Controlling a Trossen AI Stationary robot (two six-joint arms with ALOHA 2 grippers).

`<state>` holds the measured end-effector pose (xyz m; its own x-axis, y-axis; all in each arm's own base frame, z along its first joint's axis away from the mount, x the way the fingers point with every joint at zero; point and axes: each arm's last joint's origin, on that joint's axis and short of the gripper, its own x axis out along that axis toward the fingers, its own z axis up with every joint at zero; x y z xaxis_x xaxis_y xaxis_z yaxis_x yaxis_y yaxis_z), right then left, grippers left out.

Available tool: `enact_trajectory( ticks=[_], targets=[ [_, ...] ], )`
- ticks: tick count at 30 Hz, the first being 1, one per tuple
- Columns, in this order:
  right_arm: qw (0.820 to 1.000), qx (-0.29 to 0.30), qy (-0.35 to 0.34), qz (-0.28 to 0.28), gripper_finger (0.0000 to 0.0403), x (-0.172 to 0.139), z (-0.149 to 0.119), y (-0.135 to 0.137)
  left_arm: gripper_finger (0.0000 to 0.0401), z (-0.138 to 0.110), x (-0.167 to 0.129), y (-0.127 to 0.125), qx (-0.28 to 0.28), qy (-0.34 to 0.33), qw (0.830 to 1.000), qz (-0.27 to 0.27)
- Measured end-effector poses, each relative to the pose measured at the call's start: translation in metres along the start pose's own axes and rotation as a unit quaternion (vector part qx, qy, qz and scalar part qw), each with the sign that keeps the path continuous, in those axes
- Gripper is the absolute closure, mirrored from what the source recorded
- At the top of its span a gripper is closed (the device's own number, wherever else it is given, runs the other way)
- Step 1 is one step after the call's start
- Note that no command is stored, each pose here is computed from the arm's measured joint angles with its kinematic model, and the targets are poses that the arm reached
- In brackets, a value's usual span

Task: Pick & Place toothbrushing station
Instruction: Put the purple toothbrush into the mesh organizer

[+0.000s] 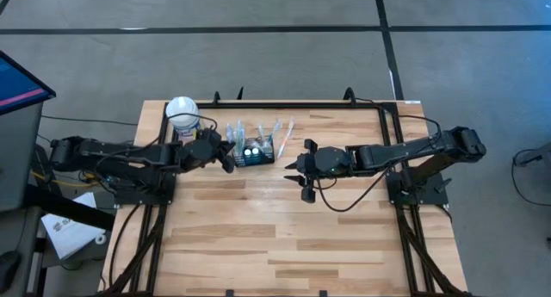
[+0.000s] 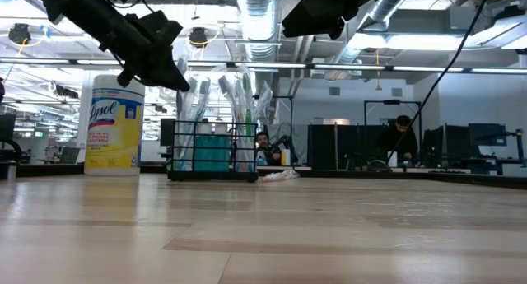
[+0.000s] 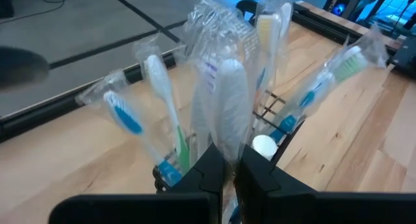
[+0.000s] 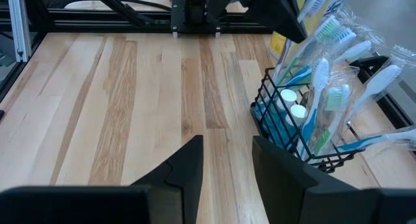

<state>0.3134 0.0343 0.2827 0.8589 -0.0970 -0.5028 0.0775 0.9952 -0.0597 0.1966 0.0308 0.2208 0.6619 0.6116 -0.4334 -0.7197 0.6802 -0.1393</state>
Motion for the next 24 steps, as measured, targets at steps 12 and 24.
enact_trajectory(
  ticks=[12,24],
  targets=[
    [1.000,0.000,0.000,0.000,0.0281,0.000,0.000,0.000,0.0392,-0.017,0.006,0.005,-0.015,-0.003,1.000,0.000],
    [1.000,0.005,0.002,0.000,0.0280,0.000,0.000,0.000,0.0391,-0.027,0.026,0.001,-0.014,0.024,1.000,0.009]
  ],
)
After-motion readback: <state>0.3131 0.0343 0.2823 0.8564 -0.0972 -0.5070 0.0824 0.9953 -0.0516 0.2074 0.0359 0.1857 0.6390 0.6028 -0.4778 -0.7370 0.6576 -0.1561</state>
